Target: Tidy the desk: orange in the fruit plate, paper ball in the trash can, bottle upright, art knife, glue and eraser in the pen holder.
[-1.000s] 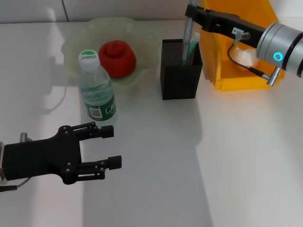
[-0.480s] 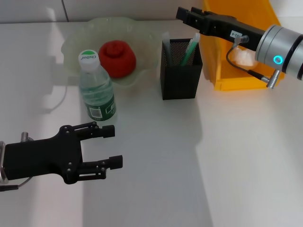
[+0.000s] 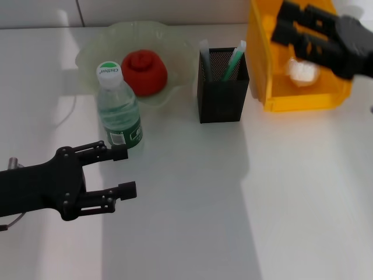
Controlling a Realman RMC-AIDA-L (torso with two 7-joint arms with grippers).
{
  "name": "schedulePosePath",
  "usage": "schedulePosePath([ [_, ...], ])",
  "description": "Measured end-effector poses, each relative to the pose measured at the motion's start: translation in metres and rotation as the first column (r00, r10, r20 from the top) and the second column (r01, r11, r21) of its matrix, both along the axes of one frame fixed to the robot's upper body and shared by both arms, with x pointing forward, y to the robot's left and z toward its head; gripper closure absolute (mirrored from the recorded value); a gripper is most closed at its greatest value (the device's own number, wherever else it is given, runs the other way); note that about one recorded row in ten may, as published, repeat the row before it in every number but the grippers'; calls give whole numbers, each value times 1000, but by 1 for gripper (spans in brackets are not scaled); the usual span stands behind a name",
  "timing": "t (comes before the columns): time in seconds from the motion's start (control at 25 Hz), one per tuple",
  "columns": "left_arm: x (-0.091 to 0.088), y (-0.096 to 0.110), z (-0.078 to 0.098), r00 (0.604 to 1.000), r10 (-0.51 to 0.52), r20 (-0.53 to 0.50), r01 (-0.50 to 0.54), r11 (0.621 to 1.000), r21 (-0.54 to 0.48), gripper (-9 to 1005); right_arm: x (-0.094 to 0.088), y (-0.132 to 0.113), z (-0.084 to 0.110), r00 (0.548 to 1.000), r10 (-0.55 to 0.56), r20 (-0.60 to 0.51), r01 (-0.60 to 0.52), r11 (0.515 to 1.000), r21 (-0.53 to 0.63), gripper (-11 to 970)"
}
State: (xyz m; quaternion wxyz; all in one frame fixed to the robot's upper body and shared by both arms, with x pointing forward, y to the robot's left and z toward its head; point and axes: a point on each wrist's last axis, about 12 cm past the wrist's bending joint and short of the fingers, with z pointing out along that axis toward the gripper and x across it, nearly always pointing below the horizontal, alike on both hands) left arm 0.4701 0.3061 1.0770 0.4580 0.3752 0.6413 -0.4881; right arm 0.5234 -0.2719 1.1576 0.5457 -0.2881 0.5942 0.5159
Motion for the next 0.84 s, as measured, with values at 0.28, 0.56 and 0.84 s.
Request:
schedulePosePath([
  [0.28, -4, 14, 6, 999, -14, -36, 14, 1000, -2, 216, -59, -17, -44, 963, 267, -34, -269, 952, -146, 244],
  [0.56, -5, 12, 8, 998, -31, -47, 31, 999, -15, 216, -67, -10, -62, 957, 282, -63, -289, 948, -134, 244],
  [0.84, -7, 13, 8, 998, -34, -53, 33, 999, -22, 216, -64, -8, -62, 956, 288, -56, -293, 946, -137, 244],
])
